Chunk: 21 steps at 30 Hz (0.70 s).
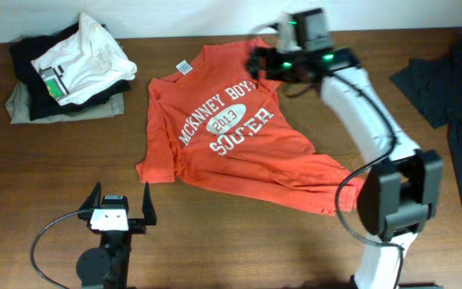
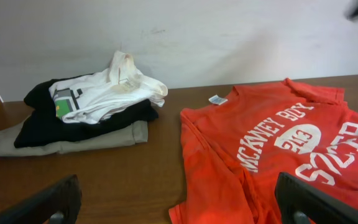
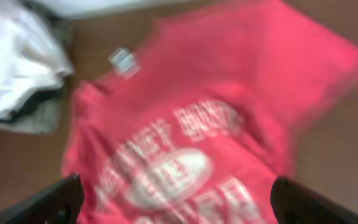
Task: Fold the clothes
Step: 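Drag the red t-shirt to the table center and release it, then grasp the t-shirt's left and right sides with both grippers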
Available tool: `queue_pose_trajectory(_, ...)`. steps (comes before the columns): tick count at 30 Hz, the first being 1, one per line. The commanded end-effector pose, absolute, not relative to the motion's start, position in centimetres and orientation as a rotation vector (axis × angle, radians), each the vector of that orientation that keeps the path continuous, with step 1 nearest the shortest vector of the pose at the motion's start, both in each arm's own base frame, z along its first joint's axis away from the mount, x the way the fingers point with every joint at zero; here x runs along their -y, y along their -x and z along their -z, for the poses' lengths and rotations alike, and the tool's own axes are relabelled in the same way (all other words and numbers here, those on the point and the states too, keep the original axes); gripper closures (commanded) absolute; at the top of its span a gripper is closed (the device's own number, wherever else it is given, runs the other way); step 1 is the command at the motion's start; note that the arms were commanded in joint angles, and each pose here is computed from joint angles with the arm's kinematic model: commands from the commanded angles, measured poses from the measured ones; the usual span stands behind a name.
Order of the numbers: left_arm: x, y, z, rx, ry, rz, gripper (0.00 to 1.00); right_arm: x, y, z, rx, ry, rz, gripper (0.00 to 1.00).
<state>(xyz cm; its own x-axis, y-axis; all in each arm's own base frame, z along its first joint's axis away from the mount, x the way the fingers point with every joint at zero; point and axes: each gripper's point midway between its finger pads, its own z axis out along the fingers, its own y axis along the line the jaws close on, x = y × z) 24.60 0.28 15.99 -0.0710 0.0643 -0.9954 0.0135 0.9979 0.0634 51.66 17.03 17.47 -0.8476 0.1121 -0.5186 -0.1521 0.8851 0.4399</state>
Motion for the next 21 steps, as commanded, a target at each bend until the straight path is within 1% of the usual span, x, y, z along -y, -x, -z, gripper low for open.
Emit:
queue_pose_trajectory(1,-0.2,-24.6,-15.8,-1.643,-0.073,-0.054,0.01,-12.3,-50.5,-14.9,-2.629,-0.11,-0.632,0.01)
queue_pose_trajectory(3,-0.2,-24.6,-15.8,-1.643,-0.073,-0.054,0.01,-10.0,-48.7,-13.0,-2.742,-0.202,-0.593,0.01)
queue_pose_trajectory(5,-0.2,-24.6,-15.8,-1.643,-0.073,-0.054,0.01,-9.5,-47.9,-12.6,-2.778,-0.247,-0.583,0.01)
queue_pose_trajectory(7,-0.2,-24.6,-15.8,-1.643,-0.073,-0.054,0.01,-9.5,-47.8,-12.9,-2.778,-0.36,-0.602,0.0)
queue_pose_trajectory(9,-0.2,-24.6,-15.8,-1.643,-0.073,-0.054,0.01,-9.2,-46.8,-14.3,-2.779,-0.398,-0.605,0.03)
queue_pose_trajectory(11,-0.7,-24.6,-16.2,-1.626,-0.054,-0.076,0.01,-8.1,-45.4,-17.5,-2.746,-0.415,-0.589,0.03)
queue_pose_trajectory(12,-1.4,-24.6,-16.3,-1.625,-0.022,-0.11,0.01,-7.2,-43.9,-19.1,-2.748,-0.431,-0.523,0.03)
queue_pose_trajectory(13,-2.8,-24.4,-15.8,-1.644,0.041,-0.177,0.01,-6.0,-41.7,-19.5,-2.796,-0.467,-0.407,0.02)
queue_pose_trajectory(14,-3.3,-24.4,-16.0,-1.639,0.065,-0.202,0.01,-5.7,-40.1,-19.3,-2.848,-0.484,-0.352,0.02)
queue_pose_trajectory(15,-3.3,-24.4,-16.0,-1.639,0.065,-0.202,0.01,-4.1,-37.3,-18.1,-2.948,-0.568,-0.148,0.01)
queue_pose_trajectory(17,-3.3,-24.4,-15.9,-1.641,0.062,-0.198,0.01,-2.6,-35.5,-16.9,-2.978,-0.697,0.021,0.01)
queue_pose_trajectory(19,-1.9,-24.6,-16.7,-1.61,0.003,-0.134,0.01,-2.5,-34.6,-16.3,-2.983,-0.726,0.026,0.01)
queue_pose_trajectory(20,0.5,-24.6,-18.0,-1.559,-0.107,-0.026,0.01,-2.4,-34.0,-16.4,-2.971,-0.722,0.025,0.01)
queue_pose_trajectory(21,1.8,-24.2,-20.1,-1.505,-0.166,0.025,0.01,-1.4,-32.7,-16.5,-2.941,-0.758,0.098,0.01)
